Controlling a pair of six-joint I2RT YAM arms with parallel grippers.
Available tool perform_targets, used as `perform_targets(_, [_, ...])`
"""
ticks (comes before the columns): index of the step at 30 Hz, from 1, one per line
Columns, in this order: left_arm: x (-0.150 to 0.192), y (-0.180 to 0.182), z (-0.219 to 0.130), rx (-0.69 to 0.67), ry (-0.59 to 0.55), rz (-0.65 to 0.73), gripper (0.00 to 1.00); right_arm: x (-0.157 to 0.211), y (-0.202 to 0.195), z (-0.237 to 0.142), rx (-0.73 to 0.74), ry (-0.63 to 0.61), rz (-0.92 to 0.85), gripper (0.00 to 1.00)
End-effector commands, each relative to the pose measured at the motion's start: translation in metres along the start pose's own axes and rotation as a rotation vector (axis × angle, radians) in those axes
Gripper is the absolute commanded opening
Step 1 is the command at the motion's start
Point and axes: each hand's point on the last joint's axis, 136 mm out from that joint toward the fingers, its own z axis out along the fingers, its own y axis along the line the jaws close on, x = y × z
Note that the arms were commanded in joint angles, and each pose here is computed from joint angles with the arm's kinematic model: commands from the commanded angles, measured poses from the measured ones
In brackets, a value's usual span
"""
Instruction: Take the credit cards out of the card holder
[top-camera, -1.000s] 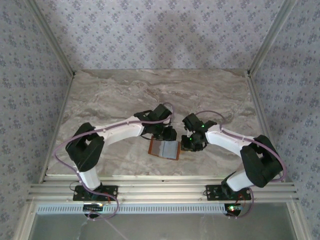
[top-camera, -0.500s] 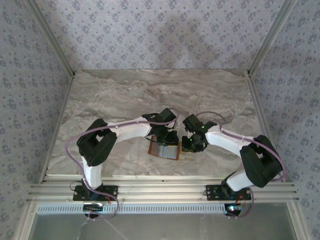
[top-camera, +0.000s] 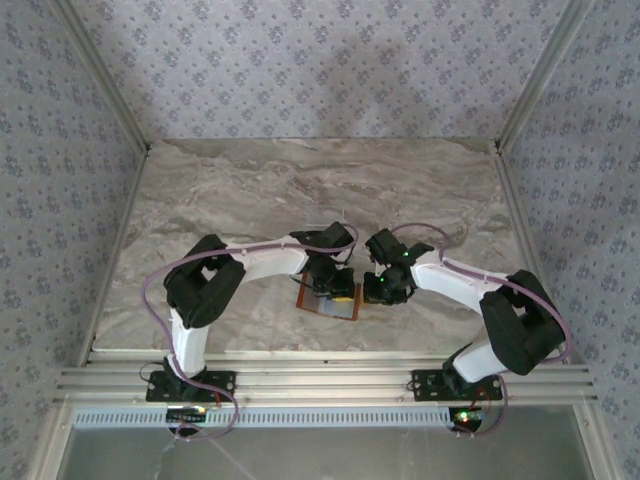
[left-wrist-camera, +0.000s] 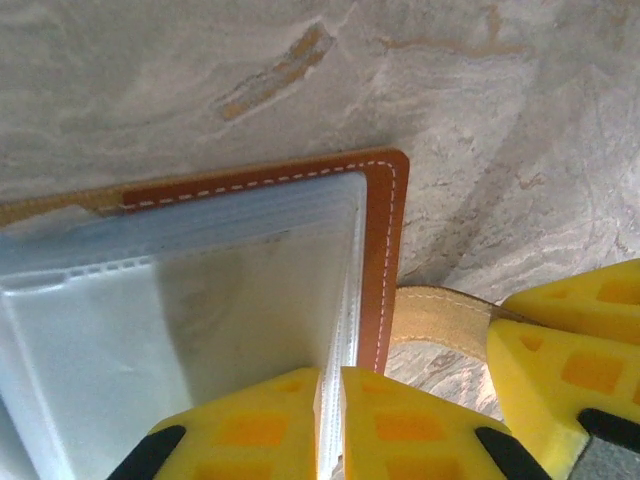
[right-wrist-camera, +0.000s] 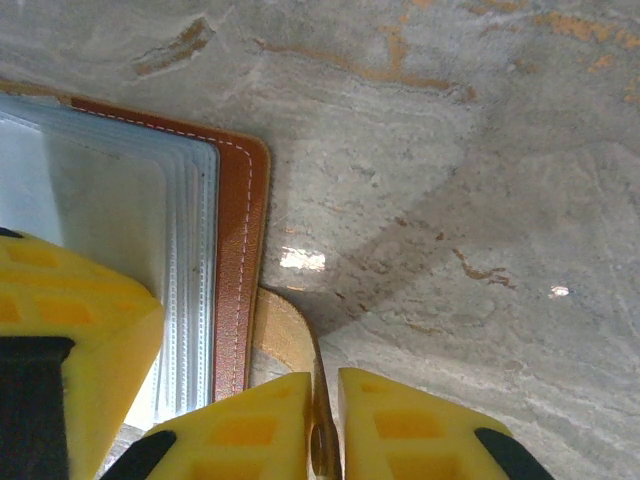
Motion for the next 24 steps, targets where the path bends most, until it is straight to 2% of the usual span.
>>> perform_targets(1, [0.006, 0.008, -0.001, -0.075, 0.026, 0.002, 0.15, 0.002, -0.005, -0.002, 0.02, -0.007, -0.003, 0.17])
perform_targets(7, [0.01, 0.033, -0.014, -0.227, 0.023, 0.025, 0.18, 0.003, -0.006, -0.001, 0.022, -0.003, -0.002, 0.17])
perform_targets(24, [0.005, 0.05, -0.048, -0.502, -0.053, 0.123, 0.3, 0.001, -0.004, -0.002, 0.018, -0.005, -0.005, 0.17])
